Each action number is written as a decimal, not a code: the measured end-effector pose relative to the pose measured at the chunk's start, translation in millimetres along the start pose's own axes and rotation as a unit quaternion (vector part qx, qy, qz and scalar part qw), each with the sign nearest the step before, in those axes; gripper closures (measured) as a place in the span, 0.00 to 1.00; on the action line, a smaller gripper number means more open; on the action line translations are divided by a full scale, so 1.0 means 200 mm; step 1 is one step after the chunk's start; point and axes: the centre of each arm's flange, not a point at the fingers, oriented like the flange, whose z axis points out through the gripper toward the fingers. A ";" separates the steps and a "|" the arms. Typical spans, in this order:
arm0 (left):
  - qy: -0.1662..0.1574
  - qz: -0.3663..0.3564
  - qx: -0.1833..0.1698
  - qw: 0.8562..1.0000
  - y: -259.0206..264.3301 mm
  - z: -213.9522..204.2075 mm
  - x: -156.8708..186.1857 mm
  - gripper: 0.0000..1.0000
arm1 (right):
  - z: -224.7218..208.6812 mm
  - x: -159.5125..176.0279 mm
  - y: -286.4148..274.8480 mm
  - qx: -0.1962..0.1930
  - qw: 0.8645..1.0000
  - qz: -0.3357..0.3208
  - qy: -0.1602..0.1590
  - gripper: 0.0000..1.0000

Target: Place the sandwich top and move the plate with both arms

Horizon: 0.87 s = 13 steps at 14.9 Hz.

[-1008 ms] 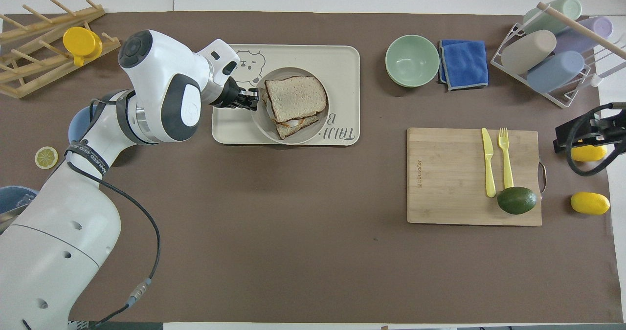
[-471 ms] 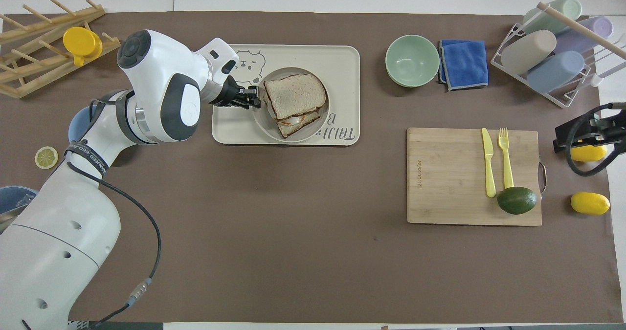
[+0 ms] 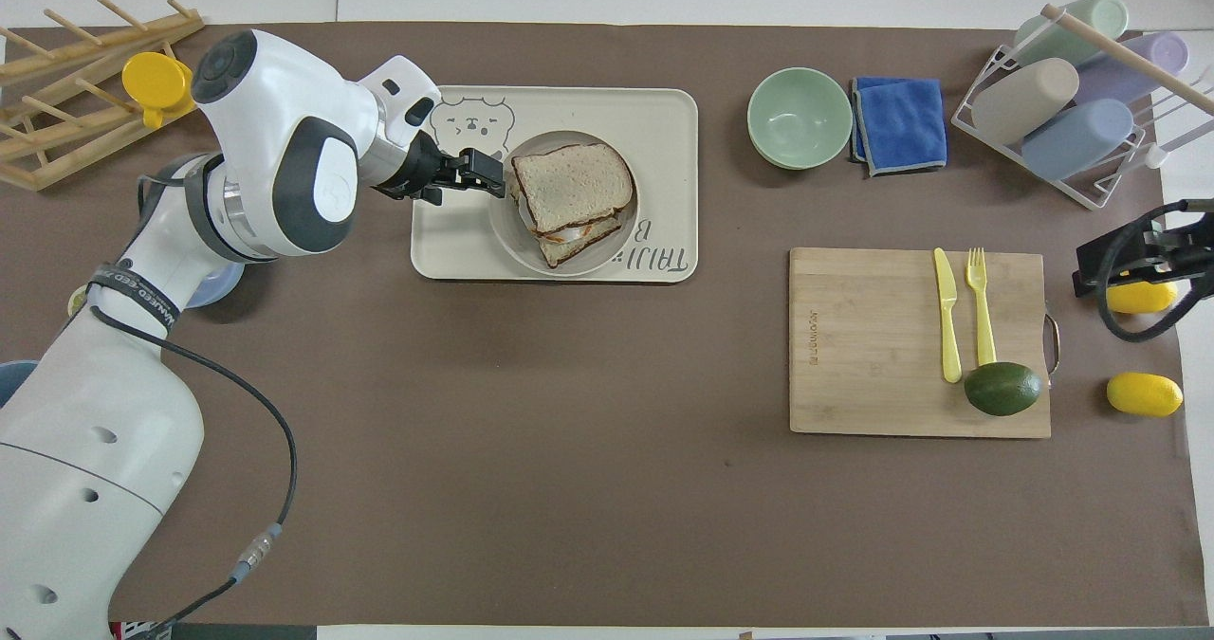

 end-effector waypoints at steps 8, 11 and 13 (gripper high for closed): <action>-0.013 0.002 0.076 0.997 -0.16 -0.66 -0.11 0.00 | 0.00 0.00 0.00 0.000 1.000 0.000 0.000 0.00; 0.000 -0.018 0.098 0.995 -0.20 -0.96 -0.22 0.00 | 0.00 0.00 0.00 0.000 1.000 0.000 0.000 0.00; 0.009 -0.028 0.114 0.993 -0.24 -1.15 -0.30 0.00 | 0.00 0.00 0.00 0.000 1.000 0.000 0.000 0.00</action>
